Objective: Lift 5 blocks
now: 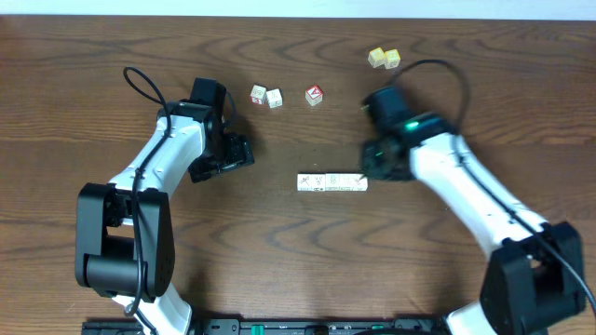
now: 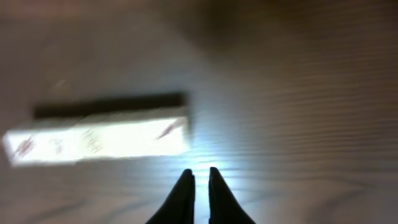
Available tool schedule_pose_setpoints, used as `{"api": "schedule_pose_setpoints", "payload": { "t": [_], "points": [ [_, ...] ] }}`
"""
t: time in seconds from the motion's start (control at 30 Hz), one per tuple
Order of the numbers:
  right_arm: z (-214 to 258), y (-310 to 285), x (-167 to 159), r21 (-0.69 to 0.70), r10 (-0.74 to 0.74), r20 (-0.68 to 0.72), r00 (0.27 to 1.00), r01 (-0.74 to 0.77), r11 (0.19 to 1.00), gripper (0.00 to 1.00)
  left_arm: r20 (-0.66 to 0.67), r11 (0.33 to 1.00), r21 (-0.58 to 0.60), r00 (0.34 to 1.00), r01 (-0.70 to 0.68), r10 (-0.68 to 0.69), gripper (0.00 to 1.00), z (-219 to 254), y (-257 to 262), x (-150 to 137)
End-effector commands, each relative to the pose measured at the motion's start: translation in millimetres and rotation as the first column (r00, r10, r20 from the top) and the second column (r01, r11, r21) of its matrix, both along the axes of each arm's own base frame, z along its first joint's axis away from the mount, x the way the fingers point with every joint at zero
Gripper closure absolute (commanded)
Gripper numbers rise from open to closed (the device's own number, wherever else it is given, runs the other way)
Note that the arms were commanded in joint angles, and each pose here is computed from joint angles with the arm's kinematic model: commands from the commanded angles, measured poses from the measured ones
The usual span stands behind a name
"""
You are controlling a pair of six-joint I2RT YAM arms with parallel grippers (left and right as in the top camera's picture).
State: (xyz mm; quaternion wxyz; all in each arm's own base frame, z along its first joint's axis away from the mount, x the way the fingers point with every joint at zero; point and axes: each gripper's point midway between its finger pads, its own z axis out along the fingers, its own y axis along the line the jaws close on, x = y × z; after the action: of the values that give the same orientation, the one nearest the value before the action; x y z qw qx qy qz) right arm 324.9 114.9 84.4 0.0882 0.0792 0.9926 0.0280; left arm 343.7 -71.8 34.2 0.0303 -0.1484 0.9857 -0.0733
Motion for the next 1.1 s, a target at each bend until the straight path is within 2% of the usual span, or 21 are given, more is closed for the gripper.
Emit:
{"api": "schedule_pose_setpoints", "payload": {
  "t": [0.0, 0.13, 0.37, 0.47, 0.63, 0.7, 0.73, 0.77, 0.97, 1.07],
  "points": [
    [-7.2, -24.9, 2.6, 0.029, -0.050, -0.041, 0.998, 0.051, 0.998, 0.98, -0.013, 1.000, 0.009, 1.000, 0.013, -0.013, 0.13, -4.2, 1.0, -3.1],
    [-22.1, -28.9, 1.5, 0.094, -0.068, -0.077, 0.995, 0.076, 0.993, 0.99, 0.011, 1.000, 0.000, 1.000, 0.006, -0.006, 0.13, -3.4, -0.8, 2.8],
    [-40.5, -13.9, -0.2, 0.189, -0.040, -0.081, 0.996, 0.055, 0.980, 0.99, -0.022, 0.996, -0.086, 1.000, 0.020, -0.022, 0.14, -2.8, -15.5, -4.7],
    [-45.3, -5.0, 0.5, 0.260, -0.018, -0.068, 0.998, 0.035, 0.965, 0.98, -0.021, 0.987, -0.151, 0.998, 0.055, -0.059, 0.30, -2.8, -26.5, -7.8],
    [-60.7, -5.8, -5.0, 0.272, -0.034, -0.067, 0.997, 0.051, 0.961, 0.98, -0.034, 0.979, -0.192, 0.997, 0.065, -0.073, 0.70, -8.0, -35.9, -15.2],
    [-65.1, -6.2, -7.6, 0.273, -0.045, -0.073, 0.996, 0.064, 0.960, 0.99, -0.034, 0.979, -0.192, 0.996, 0.075, -0.083, 0.81, -10.2, -39.5, -17.3],
    [-66.3, -6.4, -8.1, 0.273, -0.045, -0.072, 0.996, 0.063, 0.960, 0.99, -0.031, 0.978, -0.193, 0.995, 0.085, -0.092, 0.90, -11.2, -42.5, -18.1],
    [-66.7, -6.5, -7.8, 0.273, -0.045, -0.070, 0.997, 0.063, 0.960, 0.99, -0.029, 0.976, -0.194, 0.994, 0.095, -0.103, 0.92, -12.2, -46.0, -19.2],
    [-67.1, -4.6, -3.8, 0.281, -0.067, -0.061, 0.996, 0.081, 0.956, 0.99, 0.029, 0.957, -0.218, 0.981, 0.192, -0.191, 0.93, -15.8, -79.7, -20.9],
    [-68.3, -4.8, -5.4, 0.279, -0.066, -0.068, 0.996, 0.082, 0.957, 0.99, 0.055, 0.958, -0.228, 0.984, 0.175, -0.167, 0.93, -19.9, -88.1, -15.7]
  ]
}}
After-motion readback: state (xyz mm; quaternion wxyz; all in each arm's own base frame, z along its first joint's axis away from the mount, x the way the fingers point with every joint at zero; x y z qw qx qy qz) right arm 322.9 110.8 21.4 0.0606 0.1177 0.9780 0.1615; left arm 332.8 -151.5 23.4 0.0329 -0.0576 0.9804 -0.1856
